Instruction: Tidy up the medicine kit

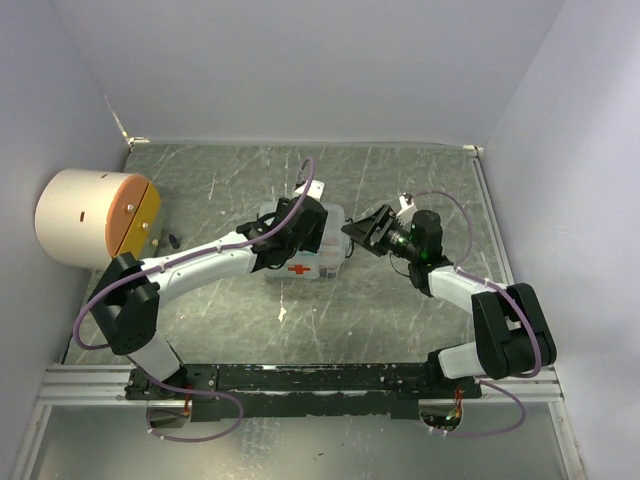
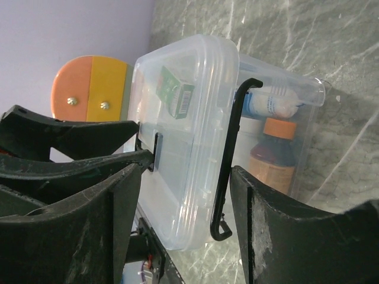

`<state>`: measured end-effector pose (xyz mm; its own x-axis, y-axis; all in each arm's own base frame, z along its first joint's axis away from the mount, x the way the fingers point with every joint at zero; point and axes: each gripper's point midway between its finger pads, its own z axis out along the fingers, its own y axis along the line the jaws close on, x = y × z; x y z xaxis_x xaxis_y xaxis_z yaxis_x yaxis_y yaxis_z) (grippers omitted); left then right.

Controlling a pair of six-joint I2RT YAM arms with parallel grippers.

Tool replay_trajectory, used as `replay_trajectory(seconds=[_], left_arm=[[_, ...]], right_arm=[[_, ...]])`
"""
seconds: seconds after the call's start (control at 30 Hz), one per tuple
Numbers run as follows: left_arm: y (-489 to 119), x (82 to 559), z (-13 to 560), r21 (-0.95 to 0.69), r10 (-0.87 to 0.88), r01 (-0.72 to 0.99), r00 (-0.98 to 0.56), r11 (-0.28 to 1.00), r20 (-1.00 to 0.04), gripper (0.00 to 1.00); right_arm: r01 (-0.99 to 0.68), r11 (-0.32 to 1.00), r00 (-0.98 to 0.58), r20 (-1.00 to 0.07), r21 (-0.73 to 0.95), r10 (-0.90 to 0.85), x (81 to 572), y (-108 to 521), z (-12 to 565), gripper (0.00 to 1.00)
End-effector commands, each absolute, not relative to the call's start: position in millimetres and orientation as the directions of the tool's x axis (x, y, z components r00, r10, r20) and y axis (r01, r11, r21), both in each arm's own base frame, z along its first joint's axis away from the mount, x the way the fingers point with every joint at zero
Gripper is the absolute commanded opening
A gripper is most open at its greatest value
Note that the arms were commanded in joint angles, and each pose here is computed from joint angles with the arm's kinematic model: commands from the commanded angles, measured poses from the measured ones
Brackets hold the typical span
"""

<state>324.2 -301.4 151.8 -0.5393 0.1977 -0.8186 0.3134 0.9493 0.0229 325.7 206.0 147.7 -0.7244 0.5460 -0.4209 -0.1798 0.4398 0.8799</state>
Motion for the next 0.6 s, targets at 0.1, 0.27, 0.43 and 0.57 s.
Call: replay_trajectory(seconds=[0.1, 0.27, 0.43, 0.57], left_arm=[[-305.7, 313.4, 128.2, 0.036, 0.244, 0.341, -0.592, 0.939, -0.768, 0.72], [-307.8, 313.1, 125.7, 0.03, 0.244, 0.345, -0.598, 0.938, -0.764, 0.71], [-307.6, 312.7, 123.8, 0.034, 0.248, 0.343, -0.602, 0.939, -0.759, 0.7], [-307.7, 313.1, 124.0, 0.033, 0.246, 0.342, -0.604, 0.939, -0.758, 0.7]], right_arm=[[-0.167, 0.564, -0.721, -0.491, 0.808, 0.489, 332.0, 210.8, 137.4, 0.59], [-0.143, 0.653, -0.706, -0.539, 0.743, 0.459, 336.6, 211.6, 131.6, 0.54], [-0.103, 0.742, -0.701, -0.578, 0.663, 0.419, 338.4, 210.9, 122.9, 0.46], [-0.073, 0.799, -0.691, -0.607, 0.597, 0.391, 338.8, 209.1, 119.2, 0.43]])
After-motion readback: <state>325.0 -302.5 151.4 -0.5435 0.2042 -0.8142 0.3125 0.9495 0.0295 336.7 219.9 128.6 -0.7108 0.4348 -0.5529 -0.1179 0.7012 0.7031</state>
